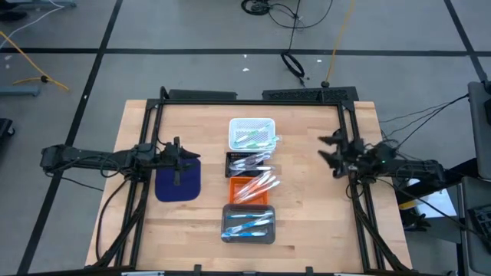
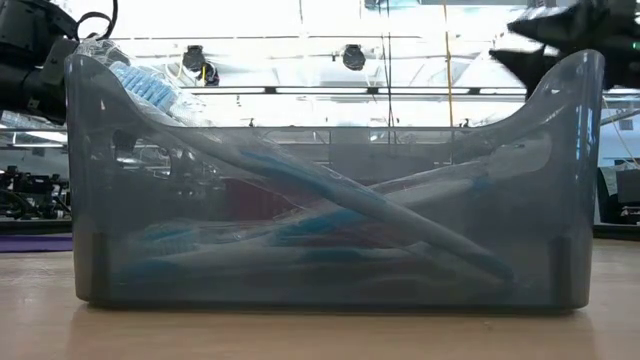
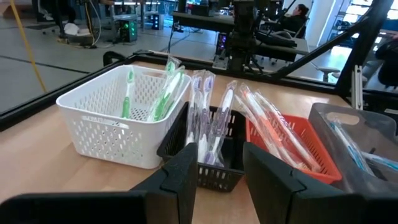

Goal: Pick & Place Toothbrushes
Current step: Return to Home Position

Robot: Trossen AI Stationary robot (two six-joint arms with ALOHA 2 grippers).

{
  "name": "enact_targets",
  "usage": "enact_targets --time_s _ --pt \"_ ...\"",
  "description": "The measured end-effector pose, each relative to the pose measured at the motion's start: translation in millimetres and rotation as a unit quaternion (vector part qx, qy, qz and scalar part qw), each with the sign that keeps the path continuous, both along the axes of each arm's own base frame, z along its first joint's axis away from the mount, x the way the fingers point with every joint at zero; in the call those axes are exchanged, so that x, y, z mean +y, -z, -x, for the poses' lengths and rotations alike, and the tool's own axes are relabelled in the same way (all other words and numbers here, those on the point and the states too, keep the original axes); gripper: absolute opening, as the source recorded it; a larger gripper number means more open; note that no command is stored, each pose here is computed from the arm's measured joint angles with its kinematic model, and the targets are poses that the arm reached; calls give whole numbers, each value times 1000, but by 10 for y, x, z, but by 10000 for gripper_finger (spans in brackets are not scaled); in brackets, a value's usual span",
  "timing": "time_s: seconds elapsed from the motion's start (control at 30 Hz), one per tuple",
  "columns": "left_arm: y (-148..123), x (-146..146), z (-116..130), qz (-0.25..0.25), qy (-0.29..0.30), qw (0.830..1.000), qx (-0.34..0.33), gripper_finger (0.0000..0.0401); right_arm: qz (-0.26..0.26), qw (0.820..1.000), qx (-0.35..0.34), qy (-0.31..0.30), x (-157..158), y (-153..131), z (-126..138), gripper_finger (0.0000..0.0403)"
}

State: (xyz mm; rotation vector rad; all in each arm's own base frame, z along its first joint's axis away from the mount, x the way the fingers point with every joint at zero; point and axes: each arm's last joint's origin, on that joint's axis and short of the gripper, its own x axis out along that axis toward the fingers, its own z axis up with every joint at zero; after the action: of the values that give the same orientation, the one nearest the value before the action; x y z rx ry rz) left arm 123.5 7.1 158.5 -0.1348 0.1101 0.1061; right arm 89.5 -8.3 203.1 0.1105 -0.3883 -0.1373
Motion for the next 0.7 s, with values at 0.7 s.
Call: enact_targets --time_s 0.7 --pt "-2 -1 0 0 0 1000 -1 129 -18 982 176 -66 31 331 -89 242"
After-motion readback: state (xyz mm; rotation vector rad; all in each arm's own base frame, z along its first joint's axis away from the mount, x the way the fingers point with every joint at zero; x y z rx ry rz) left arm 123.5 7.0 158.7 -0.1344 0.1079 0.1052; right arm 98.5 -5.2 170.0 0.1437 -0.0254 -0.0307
